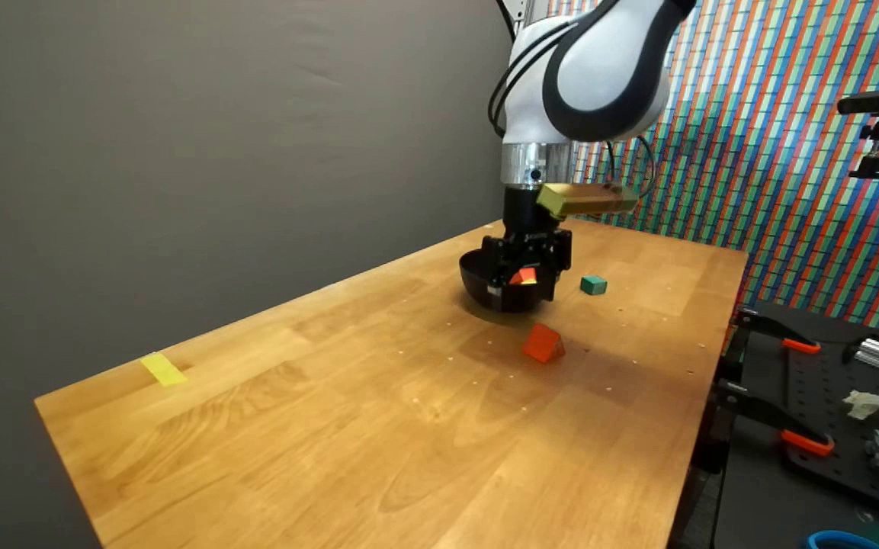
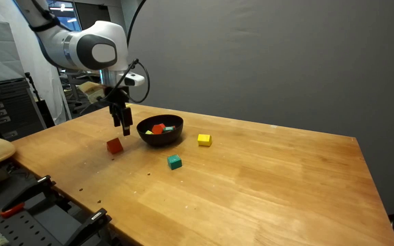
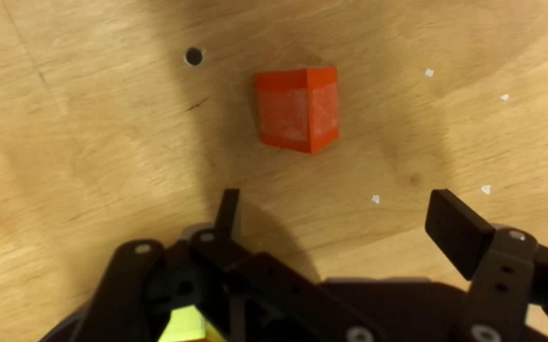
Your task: Put all the blocks inside the black bowl
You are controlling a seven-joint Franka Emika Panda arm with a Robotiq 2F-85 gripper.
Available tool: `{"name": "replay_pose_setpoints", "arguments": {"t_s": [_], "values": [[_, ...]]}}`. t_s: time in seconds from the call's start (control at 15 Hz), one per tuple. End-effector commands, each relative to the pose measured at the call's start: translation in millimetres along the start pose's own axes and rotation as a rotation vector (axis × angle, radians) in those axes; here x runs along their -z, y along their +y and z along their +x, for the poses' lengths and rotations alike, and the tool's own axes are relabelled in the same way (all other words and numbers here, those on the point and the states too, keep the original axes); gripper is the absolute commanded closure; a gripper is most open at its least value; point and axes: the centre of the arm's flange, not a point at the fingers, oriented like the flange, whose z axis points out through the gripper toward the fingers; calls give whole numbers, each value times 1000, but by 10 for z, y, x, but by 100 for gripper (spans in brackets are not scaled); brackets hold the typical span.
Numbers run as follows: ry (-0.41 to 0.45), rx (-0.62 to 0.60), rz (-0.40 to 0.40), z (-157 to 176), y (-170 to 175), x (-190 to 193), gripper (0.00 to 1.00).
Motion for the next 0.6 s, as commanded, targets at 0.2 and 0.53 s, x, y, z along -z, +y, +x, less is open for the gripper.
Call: {"name": "replay_pose_setpoints", "arguments": {"t_s": [0.2, 0.53], "values": [[86, -93, -118, -178, 28, -442, 0], [-8, -154, -148, -333, 98, -508, 0]]}}
